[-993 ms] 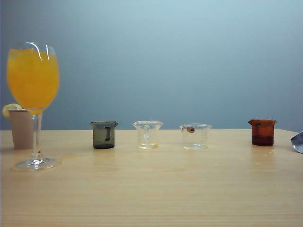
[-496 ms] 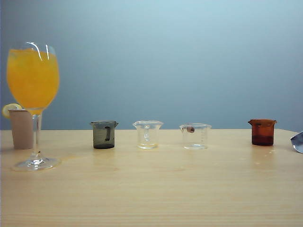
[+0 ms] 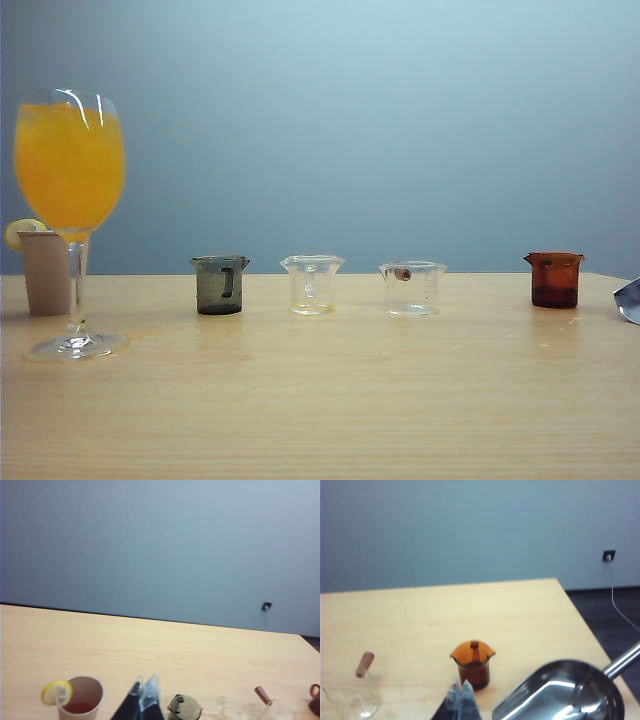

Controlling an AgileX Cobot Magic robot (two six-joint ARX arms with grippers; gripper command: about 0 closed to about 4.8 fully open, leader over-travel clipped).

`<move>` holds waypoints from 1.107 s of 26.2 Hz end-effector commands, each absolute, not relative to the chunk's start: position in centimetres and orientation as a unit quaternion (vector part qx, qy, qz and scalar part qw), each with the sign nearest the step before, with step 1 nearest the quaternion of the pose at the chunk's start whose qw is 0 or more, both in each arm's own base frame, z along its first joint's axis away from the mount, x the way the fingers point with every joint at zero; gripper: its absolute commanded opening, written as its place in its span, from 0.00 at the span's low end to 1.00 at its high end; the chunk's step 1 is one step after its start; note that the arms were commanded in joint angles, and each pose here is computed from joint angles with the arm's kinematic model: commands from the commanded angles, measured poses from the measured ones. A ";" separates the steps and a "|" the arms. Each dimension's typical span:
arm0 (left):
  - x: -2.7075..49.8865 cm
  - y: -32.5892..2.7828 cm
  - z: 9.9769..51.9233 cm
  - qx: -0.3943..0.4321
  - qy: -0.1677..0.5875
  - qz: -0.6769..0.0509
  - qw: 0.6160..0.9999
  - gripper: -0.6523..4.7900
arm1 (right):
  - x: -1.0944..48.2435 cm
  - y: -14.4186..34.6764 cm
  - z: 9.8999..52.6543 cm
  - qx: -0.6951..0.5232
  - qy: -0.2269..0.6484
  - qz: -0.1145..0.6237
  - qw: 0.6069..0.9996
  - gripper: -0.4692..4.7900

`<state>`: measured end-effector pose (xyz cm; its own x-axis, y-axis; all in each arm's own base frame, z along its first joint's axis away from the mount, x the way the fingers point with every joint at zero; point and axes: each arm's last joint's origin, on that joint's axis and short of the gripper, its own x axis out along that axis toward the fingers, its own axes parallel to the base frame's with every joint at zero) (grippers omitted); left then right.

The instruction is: Pick up the fourth measuring cup from the left, pour the grenadine inside into the goblet, and finally put the measuring cup back in its original place.

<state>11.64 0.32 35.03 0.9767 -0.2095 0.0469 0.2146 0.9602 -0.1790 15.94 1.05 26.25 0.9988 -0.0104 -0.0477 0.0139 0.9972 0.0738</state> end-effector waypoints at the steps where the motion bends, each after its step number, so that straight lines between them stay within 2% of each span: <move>1: 12.9 -0.5 37.7 -0.077 0.014 -0.148 0.986 0.11 | 17.2 1.2 25.8 0.040 0.030 -0.001 0.999 0.08; 3: 13.8 -1.6 39.1 -0.044 0.021 -0.177 0.983 0.11 | 18.2 1.3 25.4 0.040 0.033 -0.001 0.999 0.08; 7: 14.9 -4.1 40.1 -0.034 0.032 -0.208 0.977 0.11 | 20.1 1.5 24.1 0.040 0.051 0.007 0.998 0.08; 9: 15.6 -5.4 40.0 -0.002 0.046 -0.240 0.970 0.11 | 21.3 1.6 23.0 0.039 0.067 0.006 0.997 0.08; 12: 17.1 -7.3 39.5 0.002 0.105 -0.282 0.954 0.11 | 23.3 1.7 21.3 0.038 0.070 0.006 0.997 0.08; 16: 18.6 -9.3 38.6 0.031 0.122 -0.315 0.941 0.11 | 25.9 1.9 19.0 0.037 0.071 0.000 0.997 0.08; 29: 22.7 -12.1 36.0 0.039 0.149 -0.358 0.921 0.11 | 32.5 2.3 12.8 0.025 0.099 -0.023 0.994 0.08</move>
<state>22.58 -11.99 35.51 0.6935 -0.6370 -0.3366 0.6645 0.7461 -0.0430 32.32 2.34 12.45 0.9729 -0.0327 -0.2290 0.0439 0.9981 0.0441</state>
